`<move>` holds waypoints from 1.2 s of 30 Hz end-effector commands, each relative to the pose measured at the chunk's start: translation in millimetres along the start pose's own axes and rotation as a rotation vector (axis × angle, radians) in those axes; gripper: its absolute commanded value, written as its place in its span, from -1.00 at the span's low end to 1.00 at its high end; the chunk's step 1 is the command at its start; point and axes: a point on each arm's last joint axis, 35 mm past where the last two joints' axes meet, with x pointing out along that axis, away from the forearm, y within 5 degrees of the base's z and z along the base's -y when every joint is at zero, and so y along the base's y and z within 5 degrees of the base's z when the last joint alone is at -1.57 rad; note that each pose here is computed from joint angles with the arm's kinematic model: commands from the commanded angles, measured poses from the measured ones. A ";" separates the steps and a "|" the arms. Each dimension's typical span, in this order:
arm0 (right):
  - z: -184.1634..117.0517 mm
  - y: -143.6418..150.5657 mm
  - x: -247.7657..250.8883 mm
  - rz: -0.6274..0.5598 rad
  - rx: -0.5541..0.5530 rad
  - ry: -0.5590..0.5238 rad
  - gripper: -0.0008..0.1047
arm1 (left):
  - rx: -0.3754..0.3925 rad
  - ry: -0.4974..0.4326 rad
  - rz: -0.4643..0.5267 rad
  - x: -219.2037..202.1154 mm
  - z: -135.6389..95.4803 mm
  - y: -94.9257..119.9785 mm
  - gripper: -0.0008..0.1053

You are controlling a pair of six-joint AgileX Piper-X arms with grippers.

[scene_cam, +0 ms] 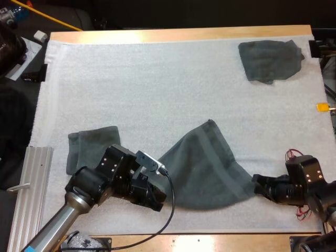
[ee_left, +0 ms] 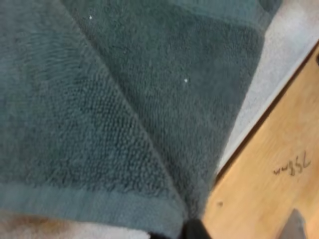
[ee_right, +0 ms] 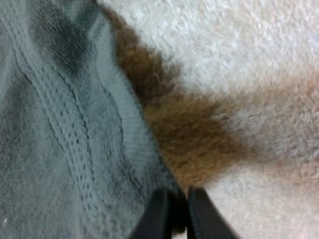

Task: Pick towel from pile, fold and stack

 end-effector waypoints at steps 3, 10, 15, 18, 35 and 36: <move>-11.3 0.6 -3.7 -0.016 -0.022 0.062 -0.98 | 0.044 0.021 -0.030 6.6 -2.7 -10.9 -0.98; -11.4 5.8 -0.4 -0.006 0.002 0.041 -0.98 | 0.053 -0.026 -0.026 7.8 4.7 -12.1 -0.98; 7.4 10.6 13.1 0.045 0.079 -0.038 -0.98 | -0.003 -0.062 -0.033 13.8 19.7 0.2 -0.98; 19.2 12.7 24.3 0.069 0.117 -0.065 -0.98 | -0.052 -0.068 -0.053 19.3 28.9 11.8 -0.98; -4.5 39.4 -35.3 0.098 -0.031 -0.139 -0.99 | 0.013 -0.193 -0.055 -33.5 6.3 -15.5 -0.99; -5.5 44.3 -40.3 0.098 -0.050 -0.143 -0.99 | 0.015 -0.198 -0.055 -38.0 4.3 -18.4 -0.99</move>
